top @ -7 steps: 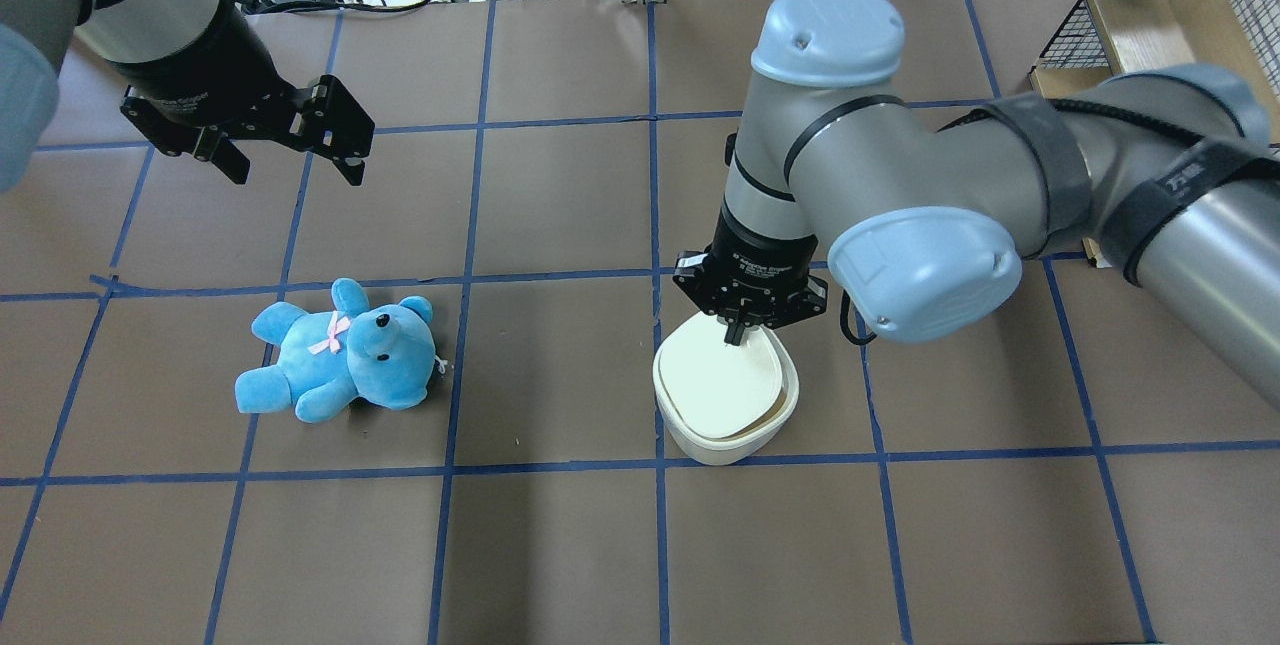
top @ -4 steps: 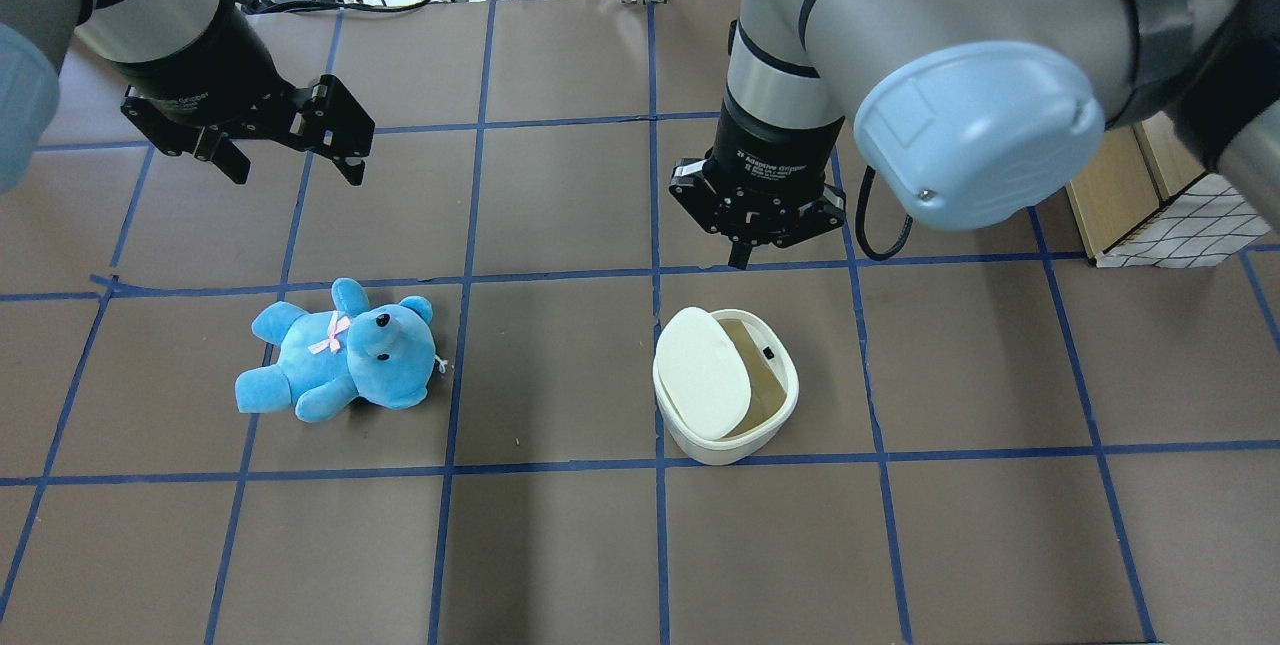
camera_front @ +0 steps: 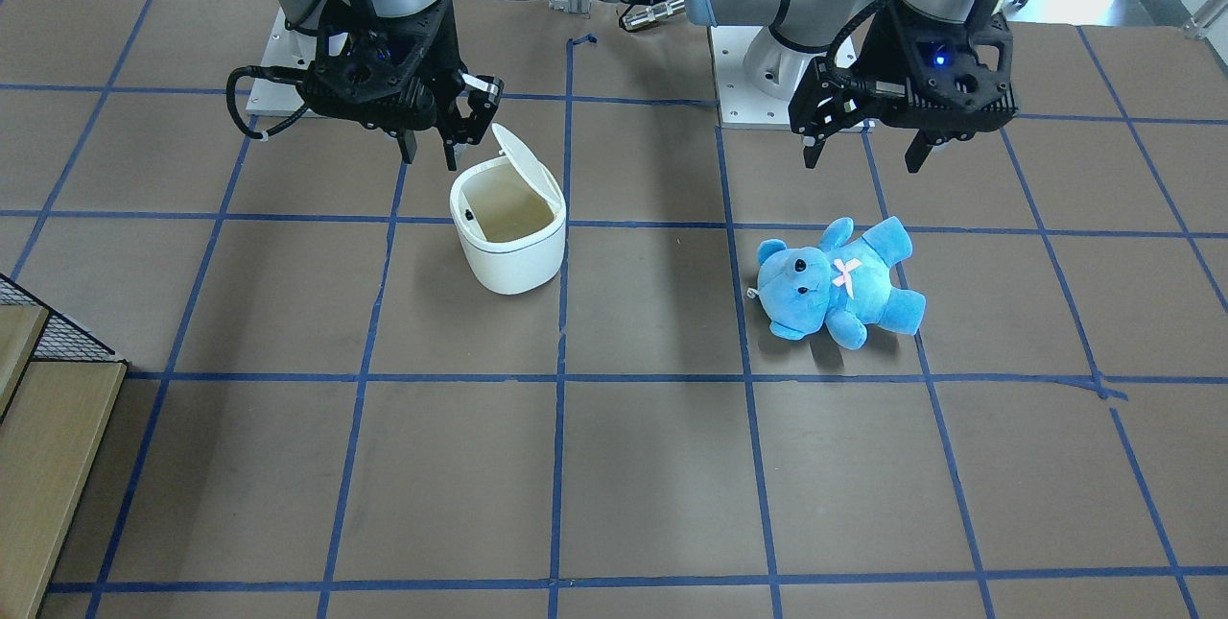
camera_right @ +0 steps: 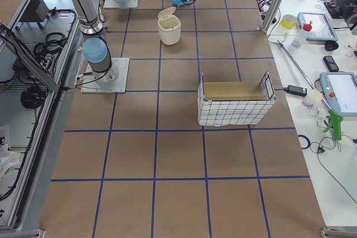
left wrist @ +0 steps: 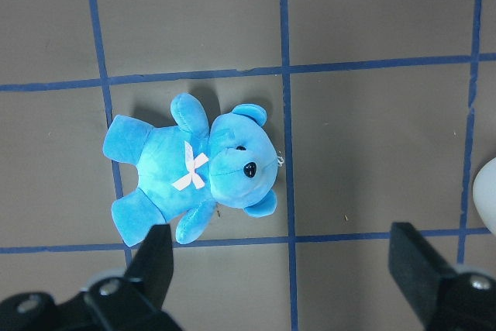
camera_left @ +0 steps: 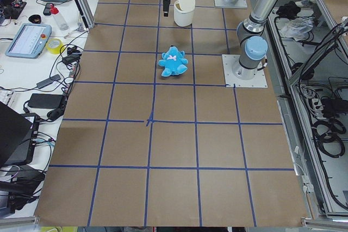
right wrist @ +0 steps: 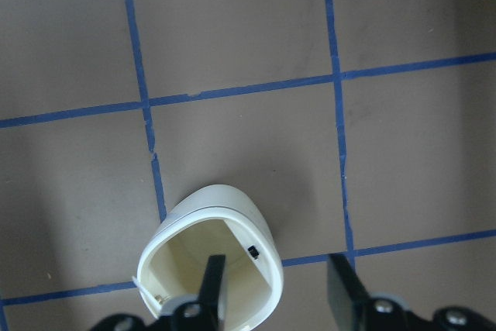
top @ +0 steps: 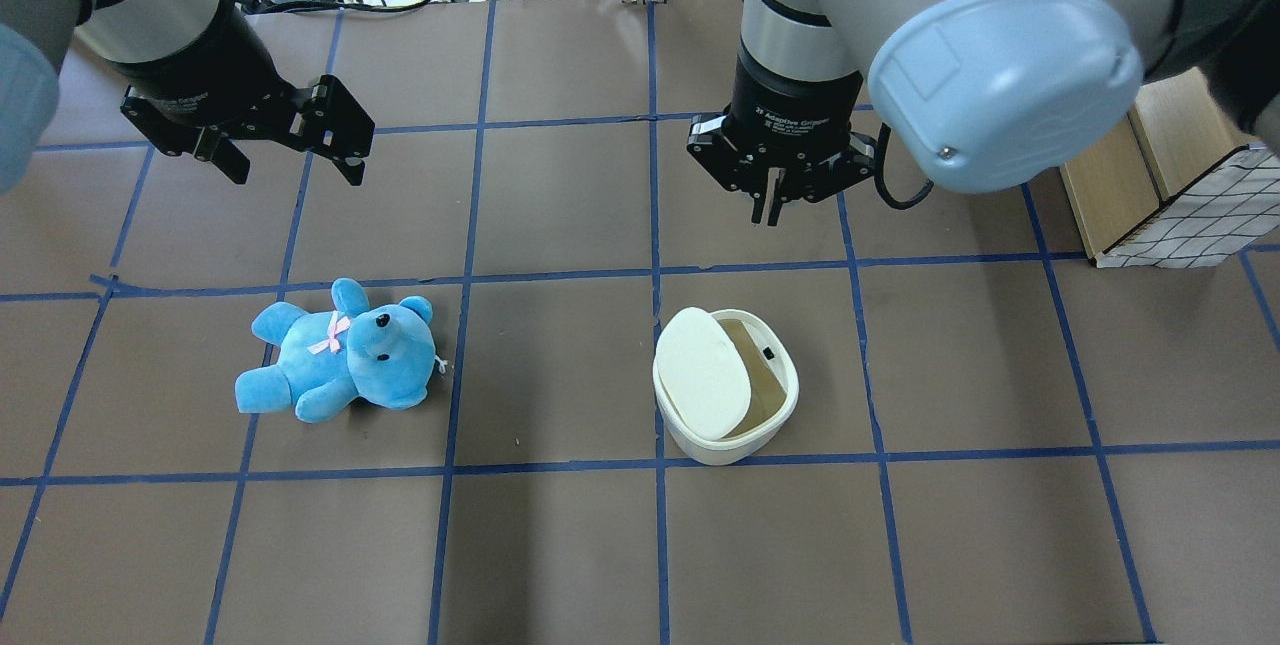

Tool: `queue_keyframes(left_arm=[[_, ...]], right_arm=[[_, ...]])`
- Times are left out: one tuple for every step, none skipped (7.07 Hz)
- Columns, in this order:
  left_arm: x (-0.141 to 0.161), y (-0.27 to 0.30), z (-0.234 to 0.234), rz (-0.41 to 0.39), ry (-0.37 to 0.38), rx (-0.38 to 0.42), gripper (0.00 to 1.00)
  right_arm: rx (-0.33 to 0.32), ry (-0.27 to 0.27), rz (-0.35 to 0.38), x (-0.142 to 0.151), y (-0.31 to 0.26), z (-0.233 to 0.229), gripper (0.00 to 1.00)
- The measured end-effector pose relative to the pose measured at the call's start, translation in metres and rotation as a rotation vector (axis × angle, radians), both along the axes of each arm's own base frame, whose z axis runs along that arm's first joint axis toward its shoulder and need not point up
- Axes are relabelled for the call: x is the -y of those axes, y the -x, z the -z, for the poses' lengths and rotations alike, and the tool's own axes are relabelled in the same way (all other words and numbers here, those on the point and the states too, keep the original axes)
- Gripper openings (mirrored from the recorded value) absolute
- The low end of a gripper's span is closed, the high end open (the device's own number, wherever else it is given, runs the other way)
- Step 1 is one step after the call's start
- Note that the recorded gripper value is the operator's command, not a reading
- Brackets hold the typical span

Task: Open trash can with right arm

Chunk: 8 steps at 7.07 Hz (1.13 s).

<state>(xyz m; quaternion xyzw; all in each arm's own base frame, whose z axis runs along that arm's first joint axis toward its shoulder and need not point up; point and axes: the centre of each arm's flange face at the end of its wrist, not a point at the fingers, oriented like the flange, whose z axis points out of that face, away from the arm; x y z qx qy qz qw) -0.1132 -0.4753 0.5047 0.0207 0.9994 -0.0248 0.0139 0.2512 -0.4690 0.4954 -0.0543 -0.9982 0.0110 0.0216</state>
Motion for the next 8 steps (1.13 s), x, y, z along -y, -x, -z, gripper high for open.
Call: queue_keyframes(left_arm=[[0.000,0.000,0.000,0.000,0.000,0.000,1.00],[0.000,0.000,0.000,0.000,0.000,0.000,1.00],[0.000,0.000,0.000,0.000,0.000,0.000,1.00],[0.000,0.000,0.000,0.000,0.000,0.000,1.00],[0.000,0.000,0.000,0.000,0.000,0.000,1.00],[0.000,0.000,0.000,0.000,0.000,0.000,1.00],[0.000,0.000,0.000,0.001,0.000,0.000,1.00],[0.000,0.000,0.000,0.000,0.000,0.000,1.00]], right_arm=[[-0.009,0.011,-0.044,0.010,0.018,-0.007,1.00],[-0.011,0.019,-0.082,0.019,0.036,-0.013,1.00],[-0.013,0.025,-0.110,0.025,0.049,-0.017,1.00],[-0.015,0.027,-0.143,0.030,0.061,-0.019,1.00],[-0.014,0.025,-0.170,0.036,0.076,-0.019,1.00],[0.000,0.022,-0.180,0.042,0.094,-0.019,1.00],[0.030,0.021,-0.171,0.048,0.111,-0.019,1.00],[0.056,0.020,-0.157,0.051,0.122,-0.018,1.00]])
